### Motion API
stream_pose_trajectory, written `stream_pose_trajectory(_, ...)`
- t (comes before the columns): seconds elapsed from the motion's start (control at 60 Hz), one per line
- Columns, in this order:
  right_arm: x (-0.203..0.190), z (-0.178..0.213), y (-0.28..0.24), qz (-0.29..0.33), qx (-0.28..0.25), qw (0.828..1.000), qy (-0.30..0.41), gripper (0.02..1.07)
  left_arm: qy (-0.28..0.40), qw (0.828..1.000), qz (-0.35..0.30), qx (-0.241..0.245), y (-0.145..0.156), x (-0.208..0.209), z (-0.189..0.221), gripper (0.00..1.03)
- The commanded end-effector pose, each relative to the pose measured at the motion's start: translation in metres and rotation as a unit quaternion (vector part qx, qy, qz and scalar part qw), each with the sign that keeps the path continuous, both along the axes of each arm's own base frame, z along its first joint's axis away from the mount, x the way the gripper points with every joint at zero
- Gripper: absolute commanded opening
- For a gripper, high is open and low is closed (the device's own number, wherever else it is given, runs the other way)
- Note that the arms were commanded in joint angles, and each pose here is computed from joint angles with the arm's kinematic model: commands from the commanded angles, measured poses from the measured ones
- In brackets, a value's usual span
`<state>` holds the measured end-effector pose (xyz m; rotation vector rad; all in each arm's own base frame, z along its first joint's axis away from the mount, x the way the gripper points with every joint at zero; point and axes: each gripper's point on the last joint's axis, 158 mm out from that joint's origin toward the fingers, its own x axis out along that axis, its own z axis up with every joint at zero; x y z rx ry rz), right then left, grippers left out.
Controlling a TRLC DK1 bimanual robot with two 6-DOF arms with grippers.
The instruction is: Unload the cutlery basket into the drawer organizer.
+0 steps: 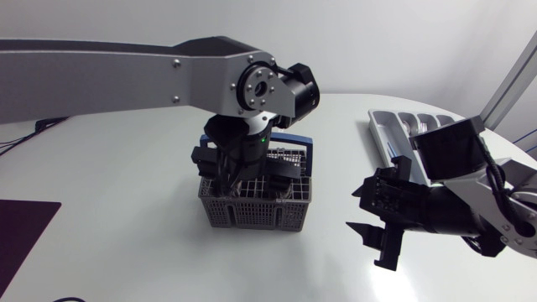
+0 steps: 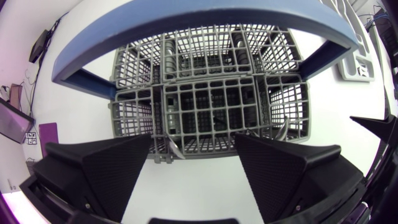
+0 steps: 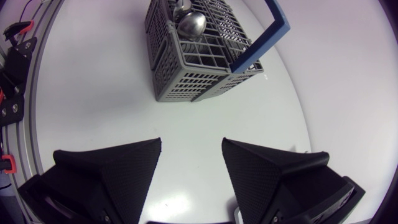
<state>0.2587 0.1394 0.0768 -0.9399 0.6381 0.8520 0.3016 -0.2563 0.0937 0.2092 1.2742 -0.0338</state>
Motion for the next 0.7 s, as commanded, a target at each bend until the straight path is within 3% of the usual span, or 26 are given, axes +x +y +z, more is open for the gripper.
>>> stream_pose_trajectory(0.0, -0.008, -0.010, -0.001, 0.001, -0.002, 1.000, 0.010, 0.74, 0.010, 1.000, 0.004, 0.007, 0.003, -0.005, 0.003, 0.99)
stream_pose_trajectory(0.367, -0.012, -0.013, 0.000, 0.006, -0.004, 1.000, 0.012, 0.73, 0.006, 0.997, 0.070, 0.011, 0.014, 0.000, 0.005, 0.94)
stream_pose_trajectory(0.5, -0.013, -0.013, 0.000, 0.007, -0.004, 1.000, 0.012, 0.73, 0.010, 0.996, 0.085, 0.015, 0.018, 0.007, 0.004, 0.84)
stream_pose_trajectory(0.683, -0.014, -0.014, -0.001, 0.008, -0.005, 1.000, 0.011, 0.73, 0.021, 0.996, 0.084, 0.025, 0.019, 0.008, 0.000, 0.84)
